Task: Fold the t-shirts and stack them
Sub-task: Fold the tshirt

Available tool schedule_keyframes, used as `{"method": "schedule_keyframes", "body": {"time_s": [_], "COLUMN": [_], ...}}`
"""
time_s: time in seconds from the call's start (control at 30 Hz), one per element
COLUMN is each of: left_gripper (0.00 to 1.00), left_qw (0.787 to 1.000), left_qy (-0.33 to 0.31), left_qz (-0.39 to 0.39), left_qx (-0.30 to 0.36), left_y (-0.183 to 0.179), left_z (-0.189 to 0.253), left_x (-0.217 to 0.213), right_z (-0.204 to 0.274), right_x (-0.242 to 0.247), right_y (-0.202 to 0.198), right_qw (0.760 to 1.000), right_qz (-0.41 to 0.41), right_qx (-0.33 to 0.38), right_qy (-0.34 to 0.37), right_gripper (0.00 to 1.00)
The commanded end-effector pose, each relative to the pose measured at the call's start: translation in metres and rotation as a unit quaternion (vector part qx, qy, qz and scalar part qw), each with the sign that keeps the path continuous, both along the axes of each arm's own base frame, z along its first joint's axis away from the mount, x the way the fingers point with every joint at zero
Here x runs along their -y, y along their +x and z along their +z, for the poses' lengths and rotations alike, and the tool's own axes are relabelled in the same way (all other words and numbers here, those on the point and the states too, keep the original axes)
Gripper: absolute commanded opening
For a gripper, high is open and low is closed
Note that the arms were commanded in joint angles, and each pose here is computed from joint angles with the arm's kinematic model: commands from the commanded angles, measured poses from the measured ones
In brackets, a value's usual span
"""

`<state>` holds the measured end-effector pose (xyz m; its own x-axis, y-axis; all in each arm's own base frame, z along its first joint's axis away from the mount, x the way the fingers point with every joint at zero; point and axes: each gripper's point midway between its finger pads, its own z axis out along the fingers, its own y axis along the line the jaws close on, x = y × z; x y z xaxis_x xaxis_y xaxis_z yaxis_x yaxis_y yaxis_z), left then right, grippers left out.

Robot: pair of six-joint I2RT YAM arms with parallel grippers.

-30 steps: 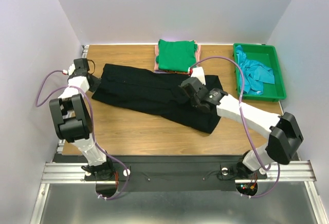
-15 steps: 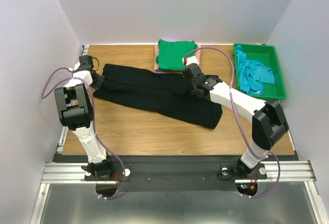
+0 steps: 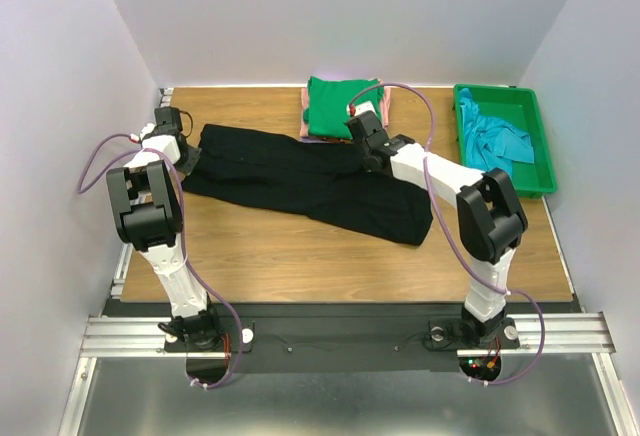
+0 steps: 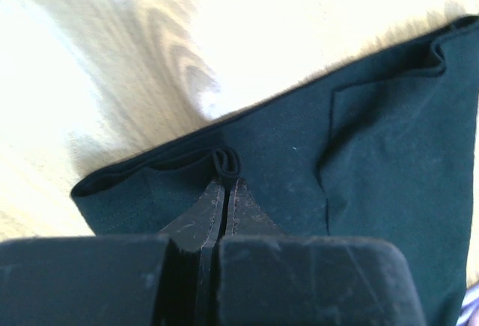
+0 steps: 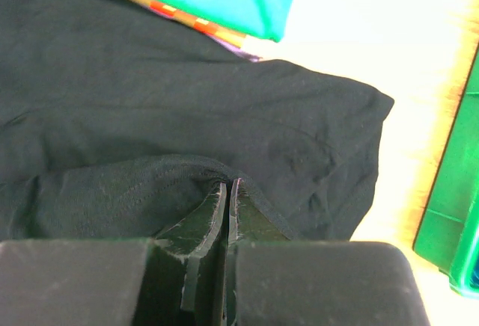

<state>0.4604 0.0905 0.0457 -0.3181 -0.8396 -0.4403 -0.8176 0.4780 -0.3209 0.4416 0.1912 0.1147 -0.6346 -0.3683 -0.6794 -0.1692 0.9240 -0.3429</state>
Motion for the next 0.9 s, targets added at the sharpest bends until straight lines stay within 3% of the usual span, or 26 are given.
{"method": "schedule_keyframes", "body": {"time_s": [0.0, 0.27, 0.3, 0.33, 0.37, 0.43, 0.47, 0.57, 0.67, 0.87], "left_gripper": [0.00, 0.01, 0.14, 0.39, 0.53, 0.74, 0.98, 0.98, 0.98, 0.98], "left_qw": [0.999, 0.998, 0.998, 0.999, 0.999, 0.999, 0.999, 0.999, 0.998, 0.996], "left_qy": [0.024, 0.038, 0.037, 0.034, 0.031, 0.024, 0.026, 0.031, 0.035, 0.028], "left_qz": [0.040, 0.042, 0.043, 0.041, 0.040, 0.033, 0.025, 0.019, 0.006, -0.051], "left_qx": [0.002, -0.004, -0.005, -0.004, -0.001, 0.015, 0.022, 0.030, 0.046, 0.066], "left_y": [-0.002, -0.005, -0.006, -0.007, -0.006, -0.004, -0.001, -0.005, -0.011, -0.002], "left_z": [0.015, 0.019, 0.019, 0.021, 0.024, 0.036, 0.042, 0.060, 0.072, 0.071], "left_x": [-0.013, -0.018, -0.018, -0.017, -0.016, -0.012, -0.011, -0.010, 0.000, 0.044], "right_z": [0.016, 0.001, 0.004, 0.008, 0.017, 0.028, 0.040, 0.055, 0.067, 0.037], "right_x": [0.005, 0.003, 0.003, 0.005, 0.005, 0.004, 0.007, 0.006, 0.006, -0.035], "right_y": [0.028, 0.043, 0.044, 0.045, 0.045, 0.043, 0.038, 0.025, -0.006, -0.080], "right_qw": [0.998, 0.998, 0.997, 0.997, 0.996, 0.995, 0.994, 0.991, 0.985, 0.957], "right_qz": [-0.035, -0.041, -0.044, -0.051, -0.053, -0.057, -0.060, -0.060, -0.056, 0.025], "right_qx": [0.044, 0.054, 0.058, 0.065, 0.073, 0.081, 0.090, 0.097, 0.090, -0.012], "right_qy": [0.006, -0.004, -0.003, -0.002, 0.003, 0.022, 0.034, 0.073, 0.139, 0.290], "right_gripper": [0.00, 0.04, 0.08, 0.16, 0.40, 0.57, 0.72, 1.00, 1.00, 1.00]}}
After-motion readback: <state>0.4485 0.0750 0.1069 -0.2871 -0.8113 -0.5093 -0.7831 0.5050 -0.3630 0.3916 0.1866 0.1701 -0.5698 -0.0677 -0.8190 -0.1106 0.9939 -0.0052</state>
